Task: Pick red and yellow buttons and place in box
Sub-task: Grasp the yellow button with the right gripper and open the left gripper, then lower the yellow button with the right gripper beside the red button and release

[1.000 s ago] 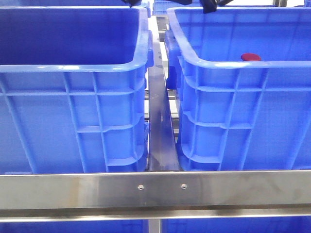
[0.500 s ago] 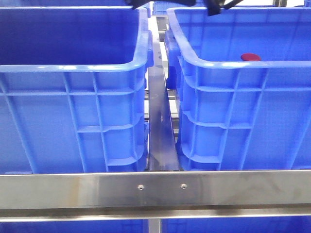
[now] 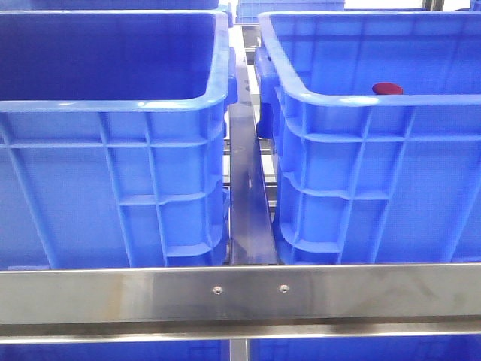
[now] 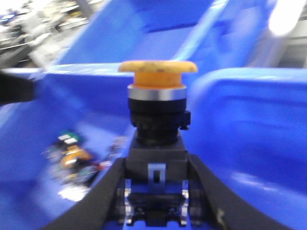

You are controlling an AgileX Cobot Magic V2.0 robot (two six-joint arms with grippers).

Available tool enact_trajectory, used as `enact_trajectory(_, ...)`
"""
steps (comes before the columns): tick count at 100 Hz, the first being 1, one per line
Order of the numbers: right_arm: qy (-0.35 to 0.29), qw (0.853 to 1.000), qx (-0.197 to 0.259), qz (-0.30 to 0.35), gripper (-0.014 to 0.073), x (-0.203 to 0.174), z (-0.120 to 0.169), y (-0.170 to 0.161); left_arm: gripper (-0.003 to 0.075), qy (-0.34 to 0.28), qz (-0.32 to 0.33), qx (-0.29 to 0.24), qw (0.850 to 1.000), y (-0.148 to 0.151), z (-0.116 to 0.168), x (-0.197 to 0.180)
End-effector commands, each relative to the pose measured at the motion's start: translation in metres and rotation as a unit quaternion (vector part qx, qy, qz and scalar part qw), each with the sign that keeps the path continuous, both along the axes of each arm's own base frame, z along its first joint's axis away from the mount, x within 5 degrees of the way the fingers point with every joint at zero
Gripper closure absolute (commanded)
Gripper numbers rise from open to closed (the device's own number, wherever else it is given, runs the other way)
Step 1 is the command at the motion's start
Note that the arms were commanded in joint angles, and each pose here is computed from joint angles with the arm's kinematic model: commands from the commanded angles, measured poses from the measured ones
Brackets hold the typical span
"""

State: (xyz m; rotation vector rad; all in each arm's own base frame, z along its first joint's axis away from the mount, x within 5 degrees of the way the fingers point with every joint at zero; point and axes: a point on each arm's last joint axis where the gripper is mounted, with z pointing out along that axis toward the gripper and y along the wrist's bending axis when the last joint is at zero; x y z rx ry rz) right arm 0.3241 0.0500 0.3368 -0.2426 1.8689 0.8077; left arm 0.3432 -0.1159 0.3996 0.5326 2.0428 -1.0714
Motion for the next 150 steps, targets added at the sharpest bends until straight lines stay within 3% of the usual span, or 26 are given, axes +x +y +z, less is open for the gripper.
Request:
enact_trajectory(1, -0.035, 0.999, 0.015, -0.030, 0.0452, -0.006, 0.024, -0.022, 0.0100, -0.033, 0.001, -0.043, 0.999, 0.000, 0.032, -0.015)
enact_trajectory(22, -0.024, 0.994, -0.016, -0.102, 0.0452, -0.001, 0.016, -0.064, 0.0101, -0.035, 0.004, -0.044, 0.998, 0.000, 0.032, -0.014)
enact_trajectory(50, 0.037, 0.985, -0.046, -0.163, 0.0452, 0.028, -0.029, -0.084, 0.0101, -0.035, 0.004, -0.048, 0.998, 0.000, 0.032, -0.014)
enact_trajectory(95, 0.138, 0.974, -0.022, -0.178, 0.0452, 0.063, -0.106, -0.092, 0.0101, -0.036, 0.007, -0.049, 0.998, 0.000, 0.033, -0.014)
enact_trajectory(150, 0.151, 0.973, -0.017, -0.174, 0.0438, 0.087, -0.126, -0.086, 0.0101, -0.037, 0.009, -0.050, 0.998, 0.001, 0.033, -0.014)
